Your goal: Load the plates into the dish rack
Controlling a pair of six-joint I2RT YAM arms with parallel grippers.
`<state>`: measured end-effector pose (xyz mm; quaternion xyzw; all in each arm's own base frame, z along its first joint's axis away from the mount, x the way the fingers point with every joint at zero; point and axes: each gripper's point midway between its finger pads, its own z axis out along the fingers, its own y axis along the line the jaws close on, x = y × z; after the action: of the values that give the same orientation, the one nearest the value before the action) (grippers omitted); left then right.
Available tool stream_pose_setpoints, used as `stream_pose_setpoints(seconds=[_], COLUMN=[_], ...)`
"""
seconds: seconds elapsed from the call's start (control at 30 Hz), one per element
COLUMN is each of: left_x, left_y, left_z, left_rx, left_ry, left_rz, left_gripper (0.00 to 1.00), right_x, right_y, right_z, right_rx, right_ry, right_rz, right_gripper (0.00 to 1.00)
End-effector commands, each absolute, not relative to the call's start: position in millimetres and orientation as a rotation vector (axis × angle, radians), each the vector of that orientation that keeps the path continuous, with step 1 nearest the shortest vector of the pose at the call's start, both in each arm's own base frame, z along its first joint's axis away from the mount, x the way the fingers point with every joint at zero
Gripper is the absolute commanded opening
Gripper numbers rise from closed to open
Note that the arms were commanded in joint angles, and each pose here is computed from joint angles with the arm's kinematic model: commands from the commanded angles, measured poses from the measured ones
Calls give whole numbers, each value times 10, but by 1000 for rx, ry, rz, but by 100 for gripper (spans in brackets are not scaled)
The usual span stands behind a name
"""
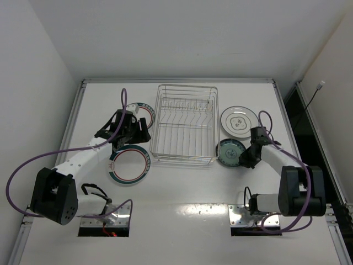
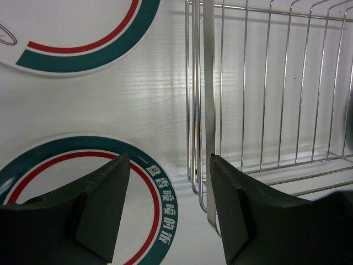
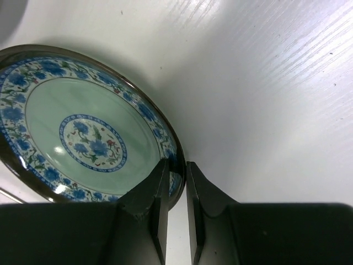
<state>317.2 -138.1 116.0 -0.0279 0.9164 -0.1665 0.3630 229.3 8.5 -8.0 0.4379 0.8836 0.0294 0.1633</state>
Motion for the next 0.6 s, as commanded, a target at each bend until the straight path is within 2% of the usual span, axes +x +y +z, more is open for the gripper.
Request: stream_pose_setpoints(seconds=[0.0, 0.13, 0.57], left_x=[3269, 3269, 3269], left_y=[-1435, -1435, -1435], left_z=[1405, 1405, 1405], left_rx=[-44, -44, -44], left_ry=[2287, 2287, 2287], left_rz=[-451, -451, -451], left_gripper=[57, 57, 57], right_x=[2266, 2195, 2196], right_y=[33, 91, 130], right_z=[-22, 43, 796], right_rx=[1195, 1155, 949], right_ry=[2504, 2472, 2329], right_rz=[28, 75, 162], right_gripper=[0, 0, 0])
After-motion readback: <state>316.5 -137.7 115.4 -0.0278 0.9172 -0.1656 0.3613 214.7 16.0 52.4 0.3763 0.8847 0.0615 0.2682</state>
